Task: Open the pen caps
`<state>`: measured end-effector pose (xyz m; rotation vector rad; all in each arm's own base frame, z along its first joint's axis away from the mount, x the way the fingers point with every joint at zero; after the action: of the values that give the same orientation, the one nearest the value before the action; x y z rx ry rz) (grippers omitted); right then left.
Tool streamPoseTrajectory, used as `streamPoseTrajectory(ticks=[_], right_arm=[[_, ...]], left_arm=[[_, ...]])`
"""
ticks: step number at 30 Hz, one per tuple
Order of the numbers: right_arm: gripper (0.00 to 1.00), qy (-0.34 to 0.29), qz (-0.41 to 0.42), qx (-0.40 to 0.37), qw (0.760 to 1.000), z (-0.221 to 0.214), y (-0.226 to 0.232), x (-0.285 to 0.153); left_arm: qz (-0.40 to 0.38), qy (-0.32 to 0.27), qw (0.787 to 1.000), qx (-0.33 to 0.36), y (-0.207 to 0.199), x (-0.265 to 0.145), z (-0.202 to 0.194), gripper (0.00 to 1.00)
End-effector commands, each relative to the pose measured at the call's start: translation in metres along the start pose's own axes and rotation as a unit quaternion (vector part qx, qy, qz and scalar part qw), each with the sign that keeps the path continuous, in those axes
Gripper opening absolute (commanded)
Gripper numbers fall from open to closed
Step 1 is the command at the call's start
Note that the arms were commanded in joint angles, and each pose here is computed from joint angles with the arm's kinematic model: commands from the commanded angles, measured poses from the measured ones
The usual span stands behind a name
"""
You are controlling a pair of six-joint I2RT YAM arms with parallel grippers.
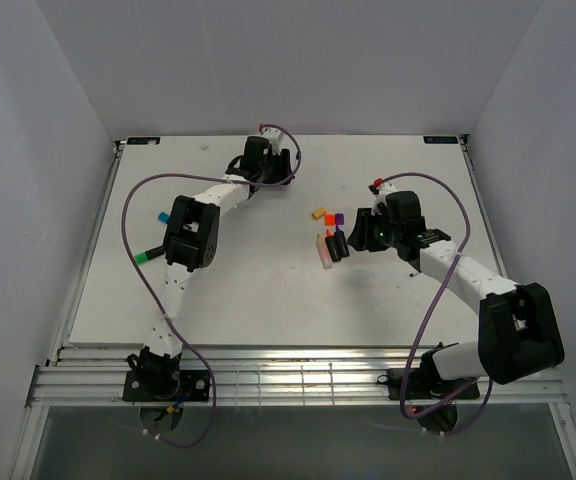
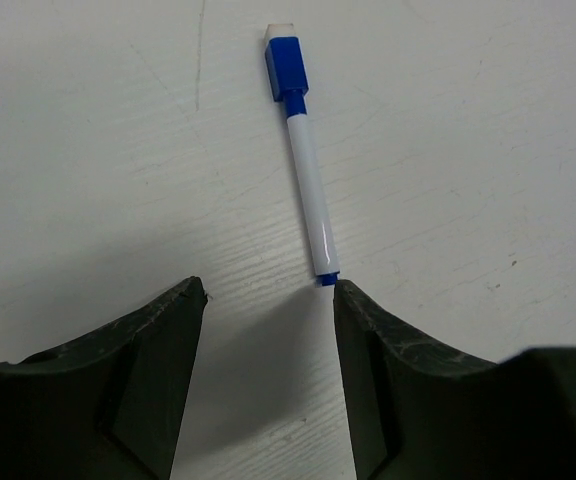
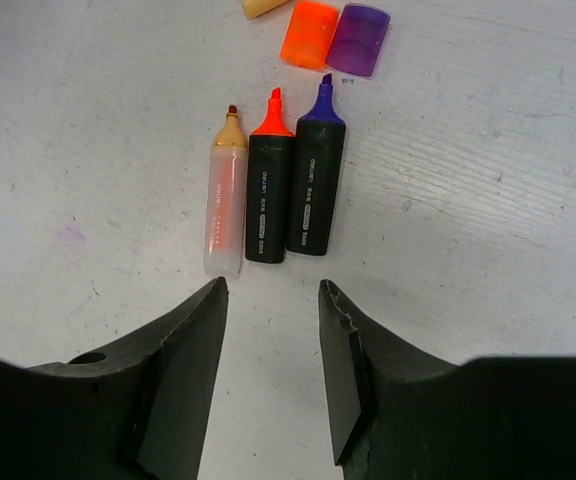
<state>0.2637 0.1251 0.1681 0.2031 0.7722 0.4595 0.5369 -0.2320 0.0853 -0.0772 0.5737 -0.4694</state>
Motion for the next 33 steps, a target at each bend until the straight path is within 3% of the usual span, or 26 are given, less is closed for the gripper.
streamPoseTrajectory(ticks=[1,12,28,33], right_arm=[[0.48,-0.035,0.011,-0.011,0.999,0.011,0.002,-0.006],[0.48,-0.038,0.011,-0.012,0.999,0.012,0.002,-0.007],[0.47,-0.043,0.007,-0.013,0.999,0.011,0.001,-0.009],[0.47,-0.045,0.005,-0.014,0.999,0.010,0.000,-0.010]], left_arm=[[-0.034,-0.025,0.999,0.005,-0.008,0.004,0.014,0.65],[-0.078,-0.025,0.996,-0.027,-0.015,0.024,0.007,0.64],[-0.009,0.039,0.998,0.050,-0.022,0.039,-0.028,0.57],[0.014,0.056,0.997,0.050,-0.018,0.038,-0.037,0.49]])
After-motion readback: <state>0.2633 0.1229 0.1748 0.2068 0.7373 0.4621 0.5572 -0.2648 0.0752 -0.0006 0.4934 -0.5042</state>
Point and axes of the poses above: each gripper's point midway between its finger pads, its own x axis out along the fingers, its own y axis along the line the jaws close on, z = x × y, the point moved 10 cm from there along -x, back along the fingers, and after that the axes turned 2 degrees about x, right-handed, at the moved point
